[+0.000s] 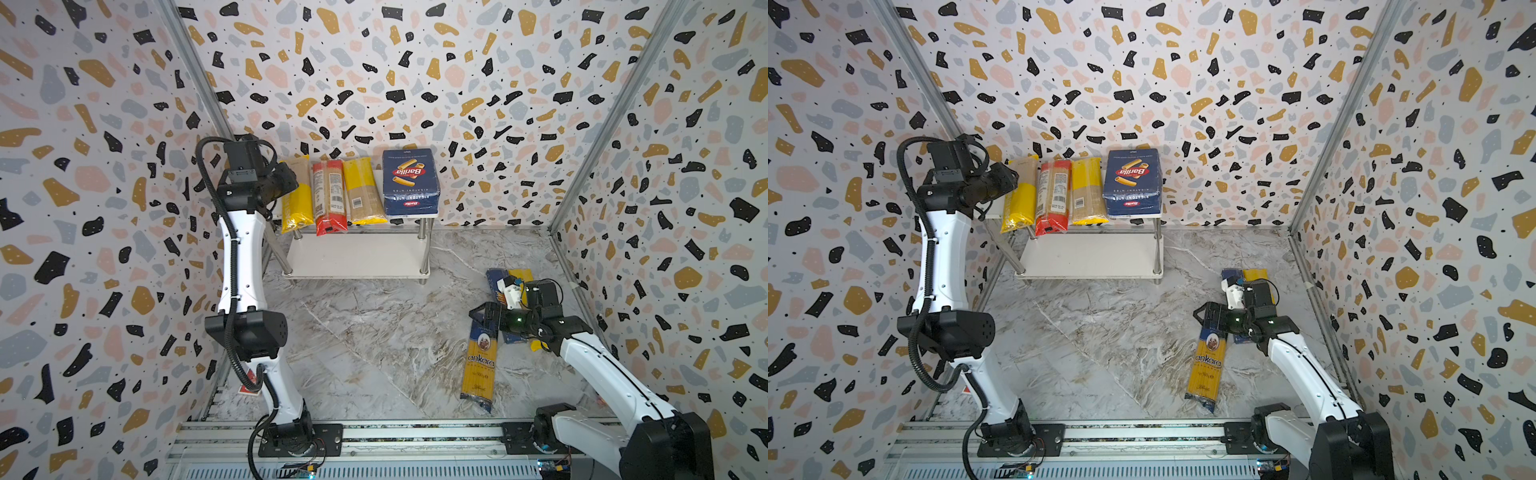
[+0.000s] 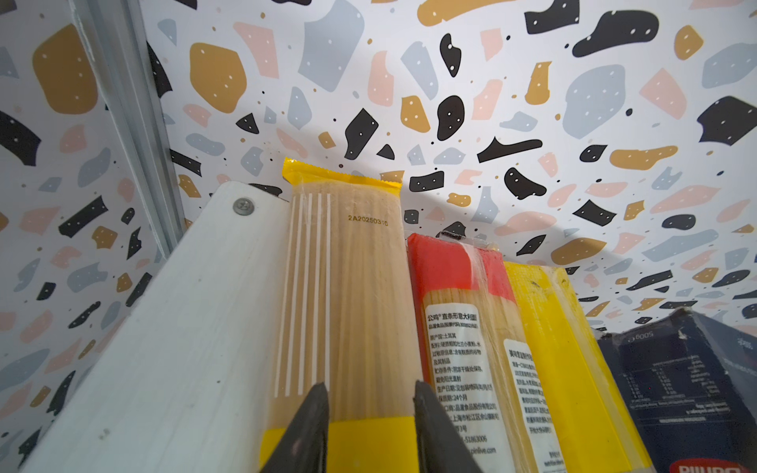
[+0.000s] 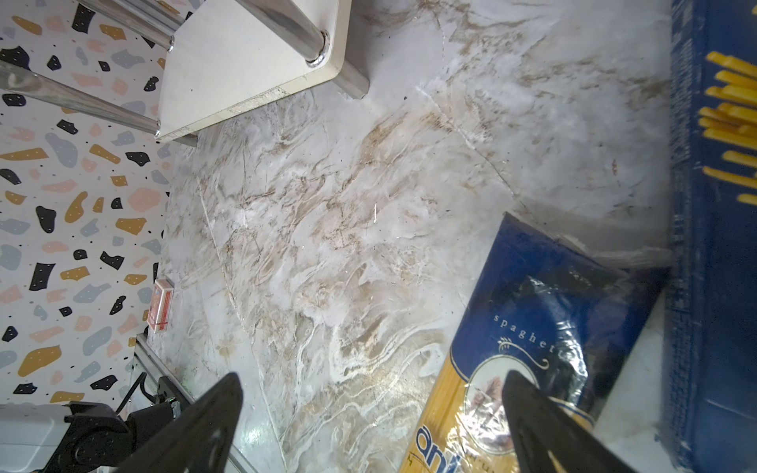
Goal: Place and organize the pasta boxes and bags onto the shelf
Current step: 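Open the left gripper to release the Pastatime bag on the shelf, then lower the left gripper toward the blue Ankara bag while the right holds still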
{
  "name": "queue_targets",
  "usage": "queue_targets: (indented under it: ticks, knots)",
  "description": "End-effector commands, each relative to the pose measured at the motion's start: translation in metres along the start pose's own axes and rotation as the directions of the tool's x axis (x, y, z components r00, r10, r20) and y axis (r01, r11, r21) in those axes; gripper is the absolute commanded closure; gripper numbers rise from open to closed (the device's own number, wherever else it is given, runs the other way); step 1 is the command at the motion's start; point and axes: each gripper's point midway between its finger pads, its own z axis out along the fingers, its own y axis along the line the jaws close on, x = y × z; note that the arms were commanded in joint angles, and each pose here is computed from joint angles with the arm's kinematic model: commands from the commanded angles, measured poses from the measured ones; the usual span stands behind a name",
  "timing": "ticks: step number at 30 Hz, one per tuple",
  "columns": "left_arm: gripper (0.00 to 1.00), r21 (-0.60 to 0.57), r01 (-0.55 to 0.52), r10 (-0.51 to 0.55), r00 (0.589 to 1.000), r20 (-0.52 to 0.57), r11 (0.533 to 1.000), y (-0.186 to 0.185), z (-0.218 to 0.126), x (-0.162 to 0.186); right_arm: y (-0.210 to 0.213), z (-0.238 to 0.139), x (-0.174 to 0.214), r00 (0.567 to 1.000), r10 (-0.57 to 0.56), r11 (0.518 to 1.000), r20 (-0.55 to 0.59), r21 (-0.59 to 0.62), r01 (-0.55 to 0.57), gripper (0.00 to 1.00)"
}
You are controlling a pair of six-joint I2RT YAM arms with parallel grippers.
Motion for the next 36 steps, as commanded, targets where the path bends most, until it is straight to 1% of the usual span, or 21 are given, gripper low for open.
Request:
queue_targets:
  ticks: [1,7,13,16,18,21,24,25,26,27,30,31,33,35,36]
  knots:
    - [0.58,0.020,-0.013,0.012,1.000,0.023,1.000,-0.006,-0.019,-0.006,0.008,-0.007,-0.006,0.999,-0.023,0.999,0.027,-0.023,0.024,0.01]
    - [0.55,0.026,-0.015,0.015,1.000,0.018,1.000,-0.008,-0.036,0.002,0.012,-0.011,-0.005,0.999,-0.029,0.999,0.039,-0.037,0.031,0.01]
    - [0.52,0.024,-0.043,0.042,0.998,0.050,0.999,-0.015,-0.068,-0.003,0.021,-0.021,-0.004,0.997,-0.049,0.997,0.055,-0.061,0.052,0.01]
    - [0.52,-0.009,-0.057,0.058,0.996,0.065,0.998,-0.016,-0.086,-0.010,0.026,-0.027,-0.003,0.997,-0.059,0.996,0.059,-0.059,0.062,0.01]
    - [0.52,0.003,-0.056,0.056,0.996,0.068,0.998,-0.020,-0.096,-0.011,0.029,-0.033,-0.003,0.995,-0.064,0.996,0.076,-0.062,0.068,0.01]
    - [0.52,0.031,-0.053,0.051,0.996,0.068,0.998,-0.027,-0.111,-0.004,0.033,-0.041,-0.004,0.992,-0.066,0.996,0.106,-0.056,0.073,0.01]
    - [0.52,0.045,-0.065,0.062,0.995,0.072,0.997,-0.034,-0.130,0.012,0.033,-0.051,-0.007,0.988,-0.069,0.997,0.139,-0.023,0.072,0.01]
    - [0.50,0.057,-0.076,0.071,0.994,0.079,0.996,-0.039,-0.139,0.018,0.033,-0.055,-0.009,0.986,-0.069,0.997,0.151,-0.007,0.071,0.01]
    - [0.45,0.068,-0.090,0.084,0.993,0.086,0.994,-0.043,-0.148,0.025,0.033,-0.059,-0.011,0.984,-0.068,0.998,0.162,0.005,0.068,0.01]
    - [0.37,0.070,-0.099,0.092,0.992,0.089,0.993,-0.045,-0.155,0.031,0.034,-0.063,-0.013,0.983,-0.067,0.998,0.171,0.015,0.065,0.01]
    - [0.24,0.110,-0.114,0.105,0.991,0.086,0.987,-0.055,-0.177,0.053,0.039,-0.073,-0.018,0.979,-0.069,0.998,0.194,0.026,0.066,0.01]
    - [0.16,0.138,-0.120,0.110,0.991,0.078,0.983,-0.060,-0.182,0.063,0.041,-0.078,-0.020,0.976,-0.070,0.997,0.205,0.030,0.066,0.01]
    - [0.11,0.177,-0.127,0.120,0.991,0.051,0.976,-0.066,-0.188,0.087,0.042,-0.084,-0.023,0.974,-0.068,0.997,0.218,0.045,0.060,0.01]
    - [0.01,0.195,-0.153,0.152,0.988,0.018,0.969,-0.071,-0.190,0.116,0.040,-0.089,-0.023,0.972,-0.068,0.996,0.226,0.065,0.055,0.01]
    - [0.00,0.199,-0.166,0.169,0.986,0.000,0.966,-0.073,-0.191,0.131,0.039,-0.090,-0.023,0.971,-0.067,0.996,0.230,0.074,0.051,0.01]
